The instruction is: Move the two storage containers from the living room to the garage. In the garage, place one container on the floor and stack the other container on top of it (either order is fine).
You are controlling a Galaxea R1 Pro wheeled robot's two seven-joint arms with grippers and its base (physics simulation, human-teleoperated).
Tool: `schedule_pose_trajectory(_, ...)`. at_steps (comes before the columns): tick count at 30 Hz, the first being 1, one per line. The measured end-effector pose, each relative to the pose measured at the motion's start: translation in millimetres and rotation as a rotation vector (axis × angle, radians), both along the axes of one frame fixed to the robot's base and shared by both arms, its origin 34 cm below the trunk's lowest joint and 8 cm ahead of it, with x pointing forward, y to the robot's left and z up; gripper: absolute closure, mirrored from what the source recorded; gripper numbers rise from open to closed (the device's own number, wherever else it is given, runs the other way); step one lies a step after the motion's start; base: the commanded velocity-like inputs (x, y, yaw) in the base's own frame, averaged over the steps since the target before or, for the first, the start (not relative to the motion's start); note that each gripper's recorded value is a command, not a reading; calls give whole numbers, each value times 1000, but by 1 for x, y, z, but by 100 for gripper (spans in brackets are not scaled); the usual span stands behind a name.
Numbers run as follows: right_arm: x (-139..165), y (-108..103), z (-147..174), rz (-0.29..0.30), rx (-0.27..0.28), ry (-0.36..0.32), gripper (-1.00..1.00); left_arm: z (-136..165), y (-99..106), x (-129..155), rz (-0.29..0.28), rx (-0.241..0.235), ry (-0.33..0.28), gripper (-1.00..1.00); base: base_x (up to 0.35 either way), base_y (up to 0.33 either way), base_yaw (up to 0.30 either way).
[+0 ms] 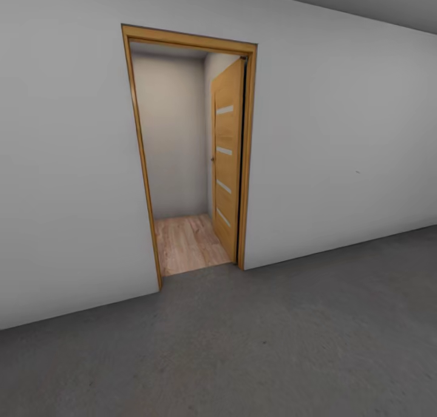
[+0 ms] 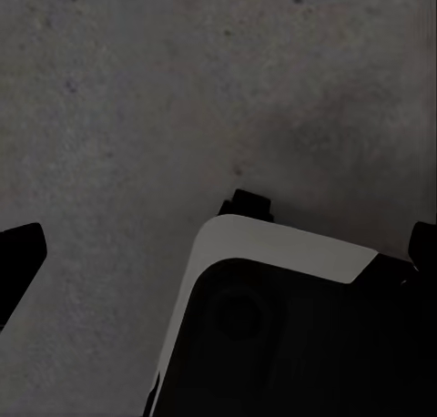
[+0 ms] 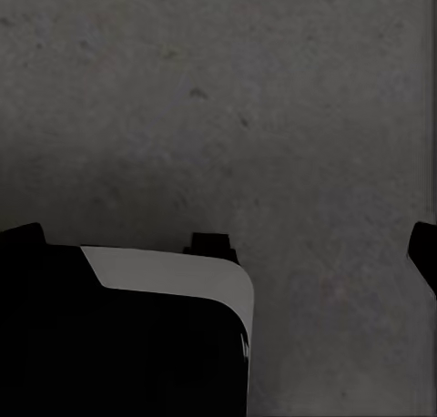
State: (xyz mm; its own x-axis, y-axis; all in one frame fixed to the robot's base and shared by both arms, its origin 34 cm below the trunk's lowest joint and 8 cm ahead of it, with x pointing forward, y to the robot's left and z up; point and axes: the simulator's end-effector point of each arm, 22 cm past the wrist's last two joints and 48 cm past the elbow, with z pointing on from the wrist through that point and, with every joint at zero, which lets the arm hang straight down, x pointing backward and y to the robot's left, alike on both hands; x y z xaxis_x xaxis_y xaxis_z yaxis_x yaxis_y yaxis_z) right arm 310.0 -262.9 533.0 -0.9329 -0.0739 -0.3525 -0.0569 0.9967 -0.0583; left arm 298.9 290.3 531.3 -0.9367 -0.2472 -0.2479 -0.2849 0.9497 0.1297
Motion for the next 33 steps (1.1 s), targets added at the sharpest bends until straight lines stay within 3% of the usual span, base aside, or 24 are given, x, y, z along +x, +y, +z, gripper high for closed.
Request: schedule_pose_trajectory(33,-2,1,-1,-8,-7,9,-100,0,1,1,0,1,-2,-100,320,-16,0)
